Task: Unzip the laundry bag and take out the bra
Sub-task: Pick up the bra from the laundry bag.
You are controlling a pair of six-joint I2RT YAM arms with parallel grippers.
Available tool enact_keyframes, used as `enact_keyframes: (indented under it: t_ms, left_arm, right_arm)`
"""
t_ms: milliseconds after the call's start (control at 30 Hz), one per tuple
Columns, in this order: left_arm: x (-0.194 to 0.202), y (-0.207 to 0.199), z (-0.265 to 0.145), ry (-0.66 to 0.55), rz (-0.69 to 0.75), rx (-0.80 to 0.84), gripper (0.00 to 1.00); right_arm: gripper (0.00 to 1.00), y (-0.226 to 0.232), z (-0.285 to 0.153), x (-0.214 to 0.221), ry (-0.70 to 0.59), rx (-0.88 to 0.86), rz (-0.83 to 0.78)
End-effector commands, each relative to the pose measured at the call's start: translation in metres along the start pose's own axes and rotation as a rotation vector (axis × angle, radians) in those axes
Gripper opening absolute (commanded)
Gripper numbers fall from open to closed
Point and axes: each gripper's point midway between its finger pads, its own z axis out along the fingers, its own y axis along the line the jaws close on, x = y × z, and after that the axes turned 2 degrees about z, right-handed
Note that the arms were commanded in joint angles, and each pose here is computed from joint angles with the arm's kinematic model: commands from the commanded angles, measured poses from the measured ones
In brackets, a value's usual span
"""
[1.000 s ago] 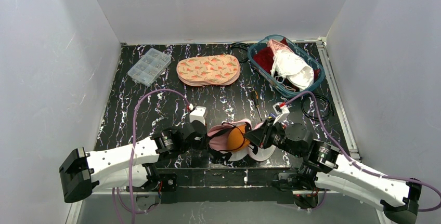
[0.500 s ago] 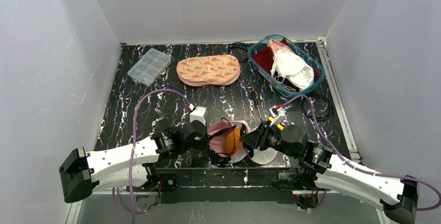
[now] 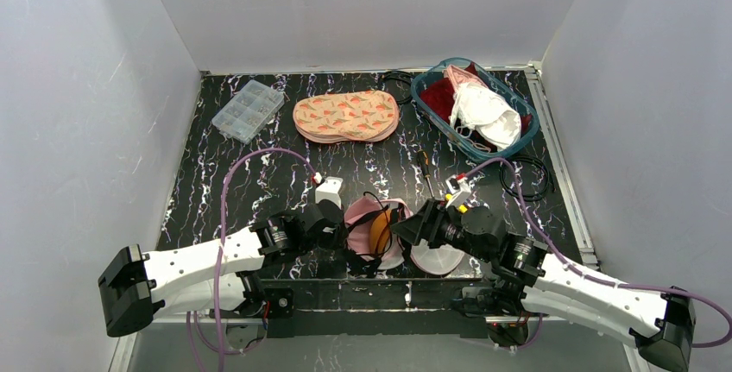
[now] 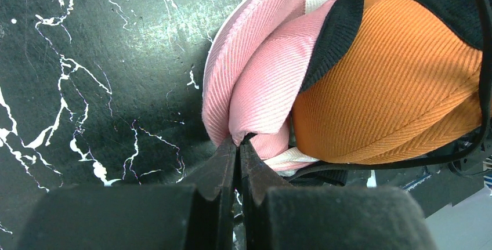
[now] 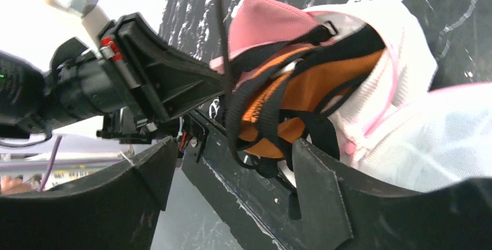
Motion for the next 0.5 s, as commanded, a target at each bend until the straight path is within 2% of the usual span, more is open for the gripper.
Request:
enact_keyframes:
  t_ms: [0, 200, 467]
  left_arm:
    - [-0.004, 0.001, -0.003, -0.020, 0.010, 0.003, 0.00]
    - [-0.009, 0.000, -0.005, -0.043, 0.024, 0.011, 0.00]
    - [-0.013, -0.003, -0.005, -0.053, 0.046, 0.022, 0.00]
  right_arm:
    - [0.84, -0.009, 0.001, -0.011, -0.044, 0.104, 0.089]
    - [0.91, -0.020, 0.003, -0.019, -0.108, 0.186, 0.240]
    - [0.92, -0.004, 0.014, -0.043, -0.179, 0.211, 0.252]
